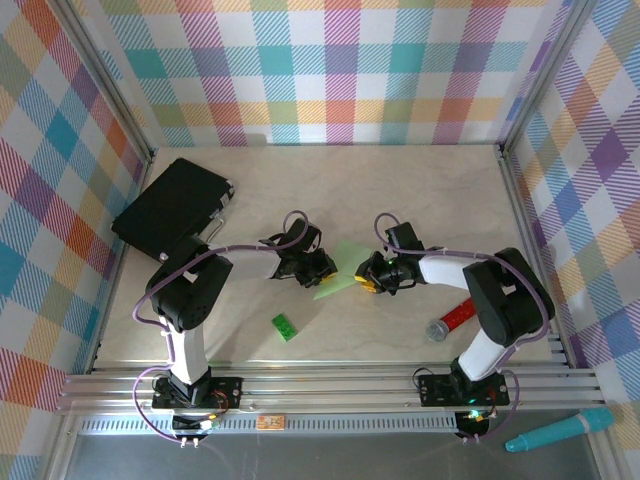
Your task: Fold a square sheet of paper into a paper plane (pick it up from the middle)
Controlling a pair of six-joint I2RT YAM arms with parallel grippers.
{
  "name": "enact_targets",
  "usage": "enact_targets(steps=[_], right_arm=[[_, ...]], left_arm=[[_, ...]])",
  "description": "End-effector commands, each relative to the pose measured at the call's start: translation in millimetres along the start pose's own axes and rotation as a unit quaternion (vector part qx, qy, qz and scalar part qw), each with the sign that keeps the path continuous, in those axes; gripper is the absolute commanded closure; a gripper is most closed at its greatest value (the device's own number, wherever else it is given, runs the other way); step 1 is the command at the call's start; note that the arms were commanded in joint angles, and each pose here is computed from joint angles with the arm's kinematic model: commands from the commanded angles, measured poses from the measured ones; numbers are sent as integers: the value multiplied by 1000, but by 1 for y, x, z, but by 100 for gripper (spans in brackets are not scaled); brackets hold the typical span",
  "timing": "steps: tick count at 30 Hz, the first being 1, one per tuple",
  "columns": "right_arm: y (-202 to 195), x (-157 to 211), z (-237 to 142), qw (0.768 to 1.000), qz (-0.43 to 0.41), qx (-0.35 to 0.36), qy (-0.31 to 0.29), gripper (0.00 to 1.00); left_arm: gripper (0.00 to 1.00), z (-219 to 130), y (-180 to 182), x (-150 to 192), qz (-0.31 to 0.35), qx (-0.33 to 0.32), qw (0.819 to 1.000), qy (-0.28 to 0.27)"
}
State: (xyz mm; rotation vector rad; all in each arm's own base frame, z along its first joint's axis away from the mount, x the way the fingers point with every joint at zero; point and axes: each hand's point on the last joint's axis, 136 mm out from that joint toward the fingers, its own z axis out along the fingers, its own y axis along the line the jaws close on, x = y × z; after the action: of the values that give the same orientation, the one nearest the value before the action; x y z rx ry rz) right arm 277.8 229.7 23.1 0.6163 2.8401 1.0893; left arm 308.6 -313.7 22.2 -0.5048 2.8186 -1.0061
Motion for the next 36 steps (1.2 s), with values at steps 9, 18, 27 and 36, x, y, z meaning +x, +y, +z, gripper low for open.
enact_targets(steps=[9, 18, 27, 36], right_arm=[[13, -5, 7, 999, -37, -19, 1, 74], [19, -4, 5, 998, -45, -35, -10, 75], [21, -6, -2, 998, -43, -44, -28, 77], [28, -5, -8, 997, -41, -56, -31, 91]], left_arm=[[82, 13, 42, 14, -22, -65, 997, 23], [81, 9, 41, 13, -26, -60, 998, 20], [78, 4, 36, 9, -28, -51, 998, 13], [72, -7, 12, 6, -5, -8, 1000, 4]])
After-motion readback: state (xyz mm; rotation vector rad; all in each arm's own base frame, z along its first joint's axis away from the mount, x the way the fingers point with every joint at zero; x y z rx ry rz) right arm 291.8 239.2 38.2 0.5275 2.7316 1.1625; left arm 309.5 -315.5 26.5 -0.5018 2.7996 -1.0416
